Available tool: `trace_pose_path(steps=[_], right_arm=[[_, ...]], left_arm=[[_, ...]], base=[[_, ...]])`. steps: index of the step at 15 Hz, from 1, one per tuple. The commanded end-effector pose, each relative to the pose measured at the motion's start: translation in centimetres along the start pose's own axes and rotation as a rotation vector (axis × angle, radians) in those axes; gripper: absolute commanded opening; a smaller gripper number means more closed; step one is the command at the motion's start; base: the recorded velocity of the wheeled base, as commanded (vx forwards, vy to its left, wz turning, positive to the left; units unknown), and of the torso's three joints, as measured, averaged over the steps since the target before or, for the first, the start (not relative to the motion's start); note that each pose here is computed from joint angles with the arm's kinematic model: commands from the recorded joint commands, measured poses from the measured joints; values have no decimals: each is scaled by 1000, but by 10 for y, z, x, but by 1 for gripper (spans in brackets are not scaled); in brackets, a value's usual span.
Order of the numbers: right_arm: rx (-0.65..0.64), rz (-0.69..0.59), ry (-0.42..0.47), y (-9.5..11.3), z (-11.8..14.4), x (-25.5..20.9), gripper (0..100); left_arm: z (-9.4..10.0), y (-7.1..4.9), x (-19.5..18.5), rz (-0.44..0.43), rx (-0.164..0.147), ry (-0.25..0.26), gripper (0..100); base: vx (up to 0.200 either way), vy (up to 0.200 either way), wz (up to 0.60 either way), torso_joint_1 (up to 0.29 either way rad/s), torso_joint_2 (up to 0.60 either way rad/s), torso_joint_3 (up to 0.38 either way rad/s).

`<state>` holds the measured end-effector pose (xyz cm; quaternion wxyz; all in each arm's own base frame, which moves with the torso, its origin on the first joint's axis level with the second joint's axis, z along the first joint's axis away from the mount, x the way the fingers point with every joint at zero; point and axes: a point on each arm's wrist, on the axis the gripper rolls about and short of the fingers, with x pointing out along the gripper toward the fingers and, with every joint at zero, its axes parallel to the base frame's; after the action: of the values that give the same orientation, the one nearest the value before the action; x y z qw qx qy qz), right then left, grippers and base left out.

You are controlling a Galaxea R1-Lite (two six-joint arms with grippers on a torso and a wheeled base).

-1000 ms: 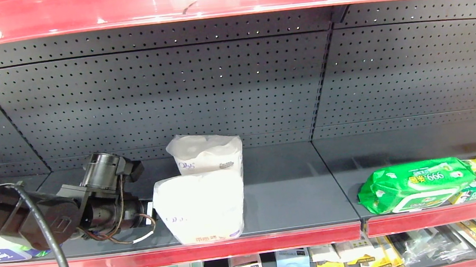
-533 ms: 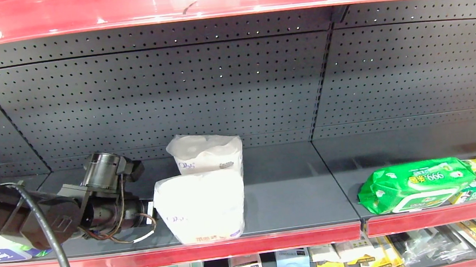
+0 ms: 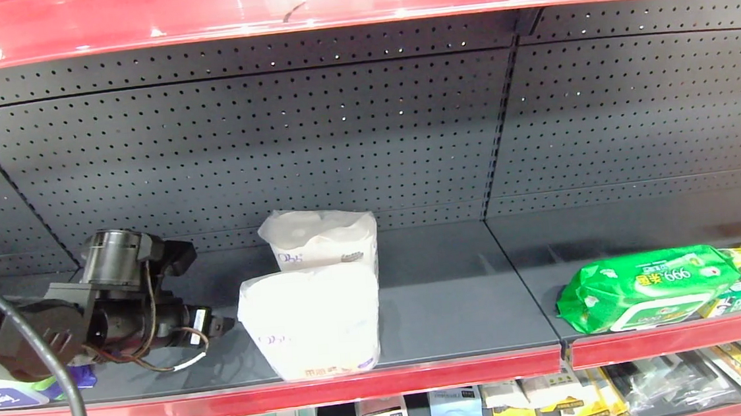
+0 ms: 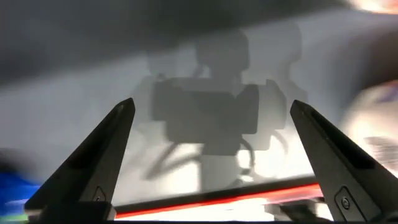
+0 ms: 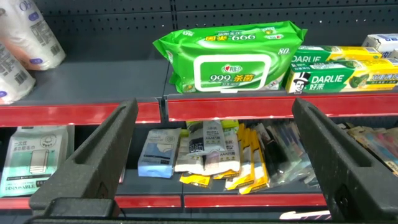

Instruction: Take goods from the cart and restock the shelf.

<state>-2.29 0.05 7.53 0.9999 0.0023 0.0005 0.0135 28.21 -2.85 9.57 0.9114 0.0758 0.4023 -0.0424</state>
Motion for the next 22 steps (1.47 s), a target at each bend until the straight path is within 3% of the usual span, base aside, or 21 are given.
trace_pose_path(steps=[1,3,6,9,22], right_arm=[[0,1,1,0,0,0,100],[0,1,1,0,0,0,100],[0,1,1,0,0,0,100],[0,1,1,0,0,0,100],[0,1,1,0,0,0,100]], left_arm=[[4,21,-14,54,12,-50,100],[1,18,-14,44,17,-43,100],[-6,-7,-5,-22,81,3,100],[-10,-24,4,-59,106,33,100],[-16,-46,15,-108,150,76,100]], base=[[0,0,0,0,0,0],[0,0,0,0,0,0],[0,0,0,0,0,0],[0,0,0,0,0,0],[0,0,0,0,0,0]])
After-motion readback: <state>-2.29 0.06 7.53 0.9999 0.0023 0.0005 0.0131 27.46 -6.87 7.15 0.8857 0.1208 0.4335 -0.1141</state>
